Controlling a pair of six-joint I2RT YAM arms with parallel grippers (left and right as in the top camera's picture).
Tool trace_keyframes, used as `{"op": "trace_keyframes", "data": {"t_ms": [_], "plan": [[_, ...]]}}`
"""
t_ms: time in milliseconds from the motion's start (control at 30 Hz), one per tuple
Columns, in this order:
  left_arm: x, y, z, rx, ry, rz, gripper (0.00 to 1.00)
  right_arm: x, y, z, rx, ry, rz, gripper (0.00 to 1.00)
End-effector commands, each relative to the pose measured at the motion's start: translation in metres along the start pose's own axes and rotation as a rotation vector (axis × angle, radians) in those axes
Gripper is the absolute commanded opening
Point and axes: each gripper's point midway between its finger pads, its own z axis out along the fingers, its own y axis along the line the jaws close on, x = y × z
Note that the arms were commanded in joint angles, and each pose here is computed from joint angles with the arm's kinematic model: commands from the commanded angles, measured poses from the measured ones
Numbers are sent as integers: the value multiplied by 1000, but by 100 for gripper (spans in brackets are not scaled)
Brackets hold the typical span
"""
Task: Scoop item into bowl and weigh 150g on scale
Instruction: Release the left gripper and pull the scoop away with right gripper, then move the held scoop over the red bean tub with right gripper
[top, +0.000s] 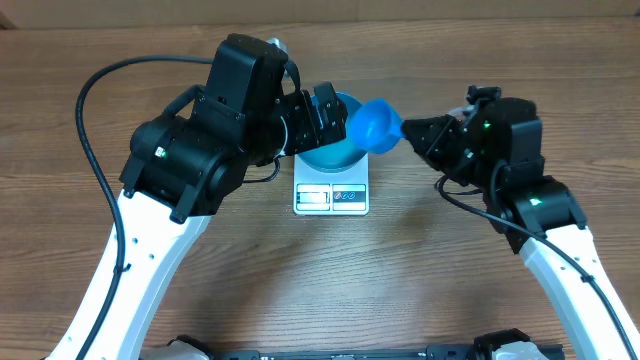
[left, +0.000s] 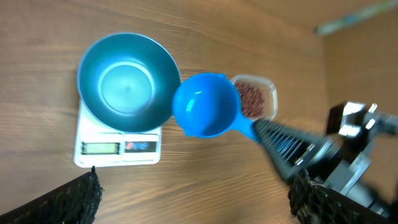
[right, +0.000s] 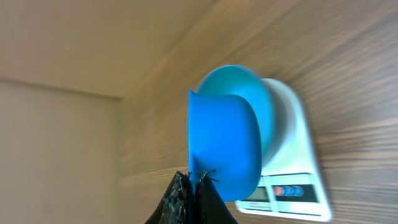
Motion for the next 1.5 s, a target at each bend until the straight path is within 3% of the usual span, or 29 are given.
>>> {"op": "trace_keyframes", "data": {"t_ms": [0,200,400,667,1000,1467], "plan": [[-3,-1,-13,-3,-28,255,100,-30,0,-19,59,-99,-106,4],[-3,-1,-13,-5,-26,328,100,-62,-14,-53,286,-227,-216,4],[-3,-1,-13,-5,-25,328,100,-101,-42,-109,644,-420,-331,4],[-3,-1,-13,-5,-25,328,100,-121,-80,-107,917,-429,-420,4],[-3,-1,-13,-5,-25,328,100,-127,-120,-46,1016,-302,-475,4],[-3,-1,-13,-5,-25,328,100,-131,-131,-33,1058,-267,-532,4]]}}
